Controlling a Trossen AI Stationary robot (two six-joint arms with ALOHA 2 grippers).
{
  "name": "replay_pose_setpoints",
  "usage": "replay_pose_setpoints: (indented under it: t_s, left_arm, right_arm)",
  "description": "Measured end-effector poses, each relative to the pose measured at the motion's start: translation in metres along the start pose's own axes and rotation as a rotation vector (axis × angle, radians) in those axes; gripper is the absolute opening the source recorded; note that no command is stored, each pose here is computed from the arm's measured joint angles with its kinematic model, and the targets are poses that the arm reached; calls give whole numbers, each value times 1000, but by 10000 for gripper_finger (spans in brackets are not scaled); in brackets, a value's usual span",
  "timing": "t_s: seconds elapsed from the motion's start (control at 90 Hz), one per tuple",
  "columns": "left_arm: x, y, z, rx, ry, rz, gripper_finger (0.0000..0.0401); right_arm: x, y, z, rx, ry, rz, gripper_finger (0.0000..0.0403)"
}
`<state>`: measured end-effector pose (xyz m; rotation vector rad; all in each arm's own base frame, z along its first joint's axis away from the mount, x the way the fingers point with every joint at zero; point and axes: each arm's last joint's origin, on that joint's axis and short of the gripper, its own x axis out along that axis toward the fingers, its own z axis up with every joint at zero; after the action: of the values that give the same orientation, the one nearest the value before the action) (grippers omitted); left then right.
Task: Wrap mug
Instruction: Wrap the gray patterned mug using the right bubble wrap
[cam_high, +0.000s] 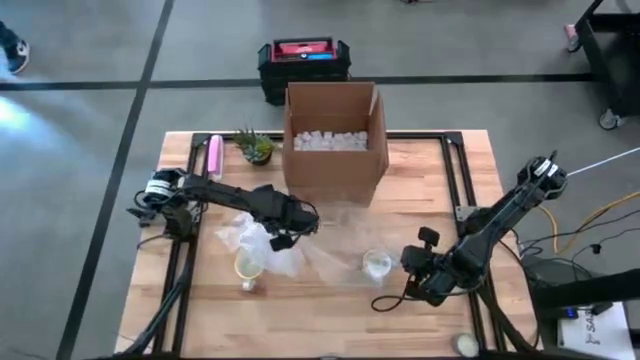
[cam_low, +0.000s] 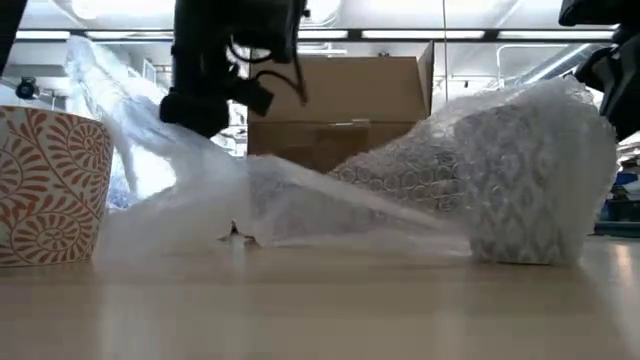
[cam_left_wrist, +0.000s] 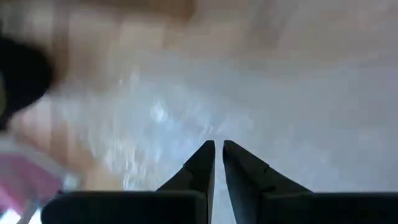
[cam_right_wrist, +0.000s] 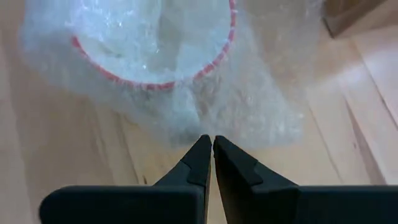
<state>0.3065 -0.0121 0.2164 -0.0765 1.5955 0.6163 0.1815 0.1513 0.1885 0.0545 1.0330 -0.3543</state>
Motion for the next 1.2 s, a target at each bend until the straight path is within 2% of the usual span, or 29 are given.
replay_pose_setpoints:
  t_s: [0.1, 0.211, 0.367, 0.5, 0.589, 0.678, 0.856, 0.967, 1.022, 1.078, 1.2]
  left_arm:
    - [3, 4, 0, -23, 9, 4, 20]
    - [-6, 0, 11, -47, -167, -93, 20]
    - [-30, -5, 23, -77, -408, -284, 20]
    - [-40, -8, 32, -105, -522, -402, 27]
    - [-34, -13, 36, -108, -530, -407, 52]
    - [-20, -19, 41, -115, -491, -388, 92]
    - [10, -32, 52, -188, -447, -276, 176]
    - [24, -39, 57, -209, -429, -241, 203]
    - [27, -41, 58, -209, -432, -240, 196]
    - [26, -42, 59, -206, -440, -243, 169]
    - [20, -42, 60, -201, -472, -285, 53]
  right_arm:
    - [0, 0, 1, 6, -28, -6, 7]
    - [0, 0, 3, 7, -73, -33, 7]
    - [1, 0, 4, 15, -119, -49, 7]
    - [4, -1, 1, 14, -118, -51, 7]
    - [7, -1, -2, 22, -124, -42, 7]
    - [11, -1, -4, 29, -129, -32, 7]
    - [12, -1, -5, 29, -131, -28, 7]
    - [12, 0, -4, 23, -139, -18, 7]
    - [12, 0, -4, 16, -140, -17, 7]
    - [12, 1, -4, 17, -142, -14, 7]
    - [12, 1, -4, 19, -145, -10, 7]
